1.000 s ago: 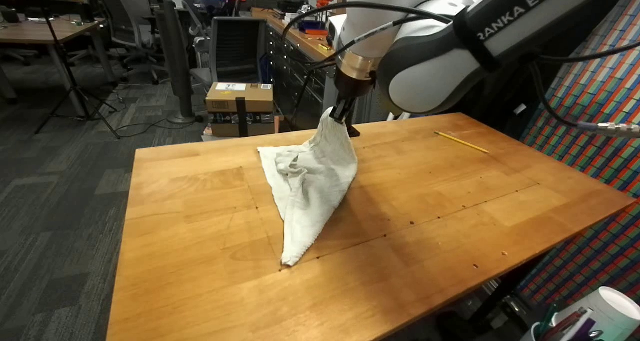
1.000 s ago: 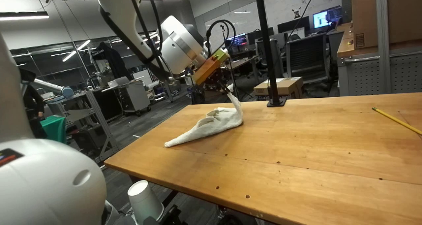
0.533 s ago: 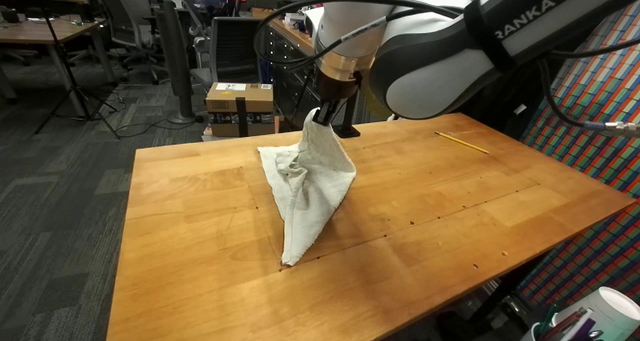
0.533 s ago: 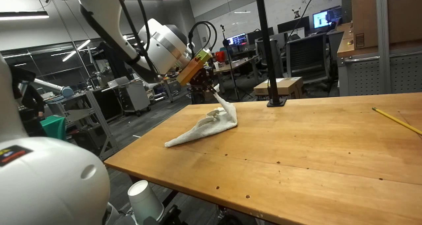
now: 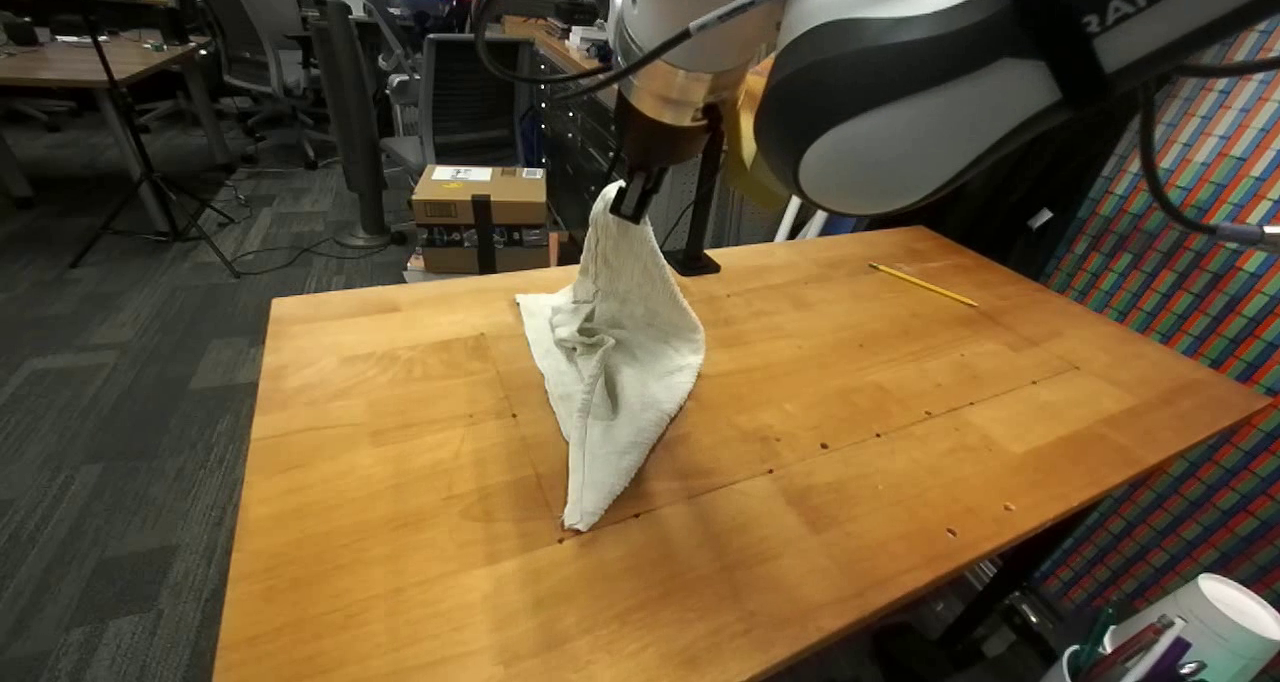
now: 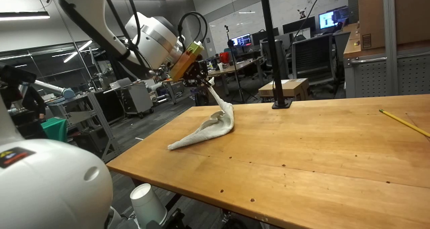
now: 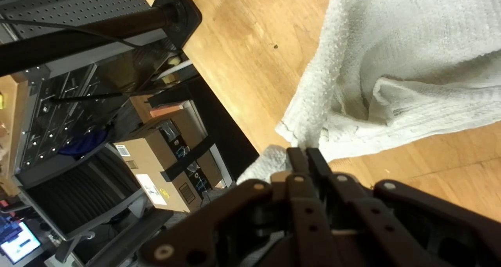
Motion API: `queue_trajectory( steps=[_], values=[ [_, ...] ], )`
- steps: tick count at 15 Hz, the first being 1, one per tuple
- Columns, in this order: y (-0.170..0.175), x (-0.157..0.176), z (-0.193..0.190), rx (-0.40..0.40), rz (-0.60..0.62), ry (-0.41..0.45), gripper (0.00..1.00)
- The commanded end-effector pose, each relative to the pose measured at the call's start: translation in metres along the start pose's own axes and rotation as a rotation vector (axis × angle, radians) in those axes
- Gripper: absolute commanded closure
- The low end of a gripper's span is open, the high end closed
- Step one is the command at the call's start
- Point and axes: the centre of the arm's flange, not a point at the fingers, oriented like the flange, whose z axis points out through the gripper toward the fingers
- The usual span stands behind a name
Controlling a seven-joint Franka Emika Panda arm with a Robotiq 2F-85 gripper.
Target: Fold the cloth on the table
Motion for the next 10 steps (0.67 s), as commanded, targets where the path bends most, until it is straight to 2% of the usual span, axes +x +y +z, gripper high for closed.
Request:
queue_trajectory(
  steps=[1, 10],
  values=[
    [-0.009, -0.01, -0.031, -0.035, -0.007, 0.031, 0.93],
    [-0.028, -0.025, -0.057, -0.052, -0.04, 0.053, 0.93]
  ],
)
